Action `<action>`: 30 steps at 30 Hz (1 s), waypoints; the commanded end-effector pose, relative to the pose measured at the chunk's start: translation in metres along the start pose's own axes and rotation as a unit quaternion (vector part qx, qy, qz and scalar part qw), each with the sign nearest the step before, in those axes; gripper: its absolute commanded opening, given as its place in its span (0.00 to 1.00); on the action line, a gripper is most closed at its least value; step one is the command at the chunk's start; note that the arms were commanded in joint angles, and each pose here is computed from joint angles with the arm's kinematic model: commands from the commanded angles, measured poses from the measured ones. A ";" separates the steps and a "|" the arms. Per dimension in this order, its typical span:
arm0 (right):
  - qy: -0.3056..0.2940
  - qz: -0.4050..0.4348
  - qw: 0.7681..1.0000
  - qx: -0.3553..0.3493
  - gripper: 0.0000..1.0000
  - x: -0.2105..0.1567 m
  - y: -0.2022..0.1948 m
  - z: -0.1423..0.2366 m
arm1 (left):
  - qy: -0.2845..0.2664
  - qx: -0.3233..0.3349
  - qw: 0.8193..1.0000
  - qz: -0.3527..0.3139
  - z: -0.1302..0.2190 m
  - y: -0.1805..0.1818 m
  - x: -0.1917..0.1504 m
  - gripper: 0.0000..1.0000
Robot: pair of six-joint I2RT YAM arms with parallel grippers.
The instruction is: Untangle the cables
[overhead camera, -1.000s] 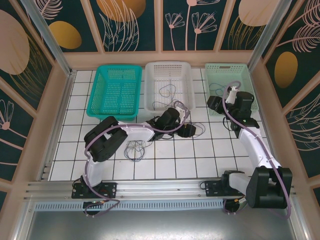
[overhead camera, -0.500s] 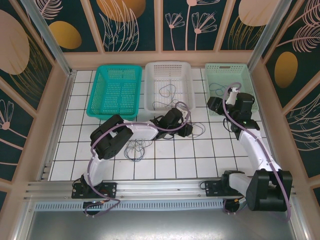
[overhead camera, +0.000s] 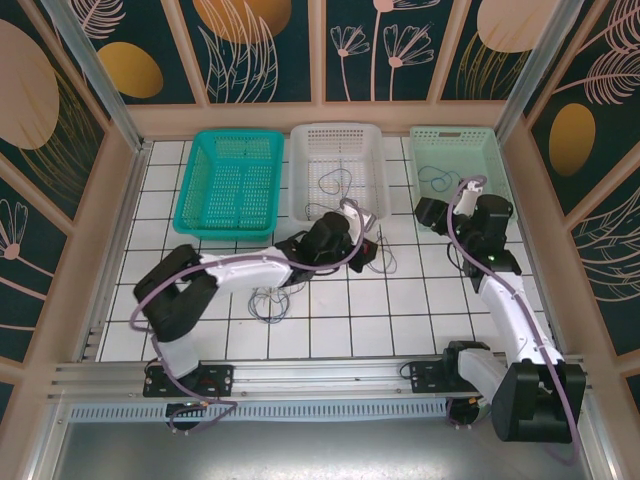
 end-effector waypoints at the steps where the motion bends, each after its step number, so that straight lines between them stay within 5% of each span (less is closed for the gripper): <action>1: -0.023 0.012 0.999 0.036 0.65 0.002 0.009 0.005 | -0.062 -0.036 0.996 -0.051 0.031 -0.023 0.021 0.00; 11: -0.040 0.035 0.994 0.091 0.70 -0.005 0.026 0.016 | -0.140 -0.071 0.983 -0.097 0.095 -0.051 0.043 0.00; 20: -0.007 0.029 0.983 0.180 0.72 -0.032 0.046 0.013 | -0.156 -0.051 0.980 -0.109 0.110 -0.048 0.042 0.00; 30: -0.031 0.115 0.968 0.221 0.74 -0.023 0.086 0.017 | -0.147 -0.040 0.982 -0.115 0.111 -0.046 0.042 0.00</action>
Point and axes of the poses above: each hand's point on the last joint's axis, 136 mm out from that joint toward the fingers, its own z axis back along the fingers, its own y axis along the line the jaws close on, x = y × z, the point moved 7 cm from there along z, back along the fingers, and after that the axes turned 11 degrees about z, right-handed, at the moved point
